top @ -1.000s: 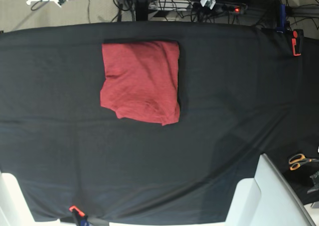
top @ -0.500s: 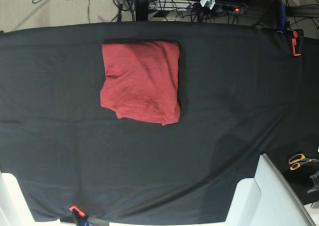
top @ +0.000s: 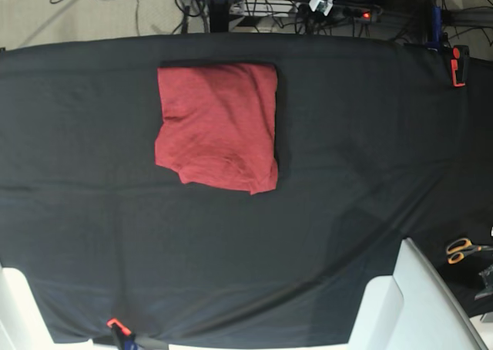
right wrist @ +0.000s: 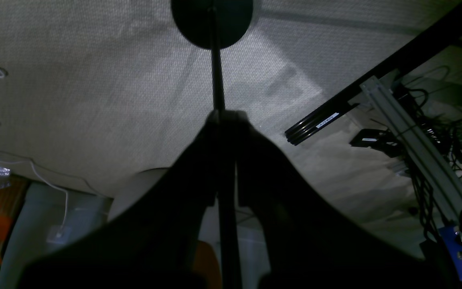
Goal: Fold the T-shirt properly
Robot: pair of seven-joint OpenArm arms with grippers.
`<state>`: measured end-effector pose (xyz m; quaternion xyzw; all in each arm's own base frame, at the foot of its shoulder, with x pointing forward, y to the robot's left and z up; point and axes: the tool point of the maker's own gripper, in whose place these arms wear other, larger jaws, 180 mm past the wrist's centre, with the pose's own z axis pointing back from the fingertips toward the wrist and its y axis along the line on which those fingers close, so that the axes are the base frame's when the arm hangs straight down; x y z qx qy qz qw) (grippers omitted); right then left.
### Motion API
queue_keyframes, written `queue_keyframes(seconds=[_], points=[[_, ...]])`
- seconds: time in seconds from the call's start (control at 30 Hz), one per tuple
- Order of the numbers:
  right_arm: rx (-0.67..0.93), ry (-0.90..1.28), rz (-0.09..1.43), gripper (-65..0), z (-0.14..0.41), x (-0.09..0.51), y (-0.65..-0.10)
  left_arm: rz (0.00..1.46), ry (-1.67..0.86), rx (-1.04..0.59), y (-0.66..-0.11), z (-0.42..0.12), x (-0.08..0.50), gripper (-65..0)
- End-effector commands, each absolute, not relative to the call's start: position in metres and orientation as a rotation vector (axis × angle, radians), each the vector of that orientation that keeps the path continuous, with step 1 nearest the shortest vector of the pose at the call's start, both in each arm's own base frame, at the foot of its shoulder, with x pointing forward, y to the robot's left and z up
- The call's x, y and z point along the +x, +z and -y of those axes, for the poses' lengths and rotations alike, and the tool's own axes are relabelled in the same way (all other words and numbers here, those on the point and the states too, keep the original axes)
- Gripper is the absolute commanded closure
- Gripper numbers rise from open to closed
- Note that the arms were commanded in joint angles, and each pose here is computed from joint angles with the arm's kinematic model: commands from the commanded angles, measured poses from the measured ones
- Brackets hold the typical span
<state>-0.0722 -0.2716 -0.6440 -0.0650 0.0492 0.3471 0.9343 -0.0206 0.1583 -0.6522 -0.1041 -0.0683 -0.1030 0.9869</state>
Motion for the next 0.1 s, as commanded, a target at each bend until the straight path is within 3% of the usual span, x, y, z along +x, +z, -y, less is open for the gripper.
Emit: queue_keyframes(seconds=[0.0,0.07], points=[[-0.139,0.715,-0.118,-0.8,0.2782,-0.0795,-0.6417,0.147,-0.211,-0.209,-0.6517,-0.1611,-0.0161,0.0],[-0.129,0.714,-0.115,-0.8,0.2713,-0.0798,-0.6433,0.150,-0.211,-0.212,-0.6520,-0.1583,-0.0138,0.0]])
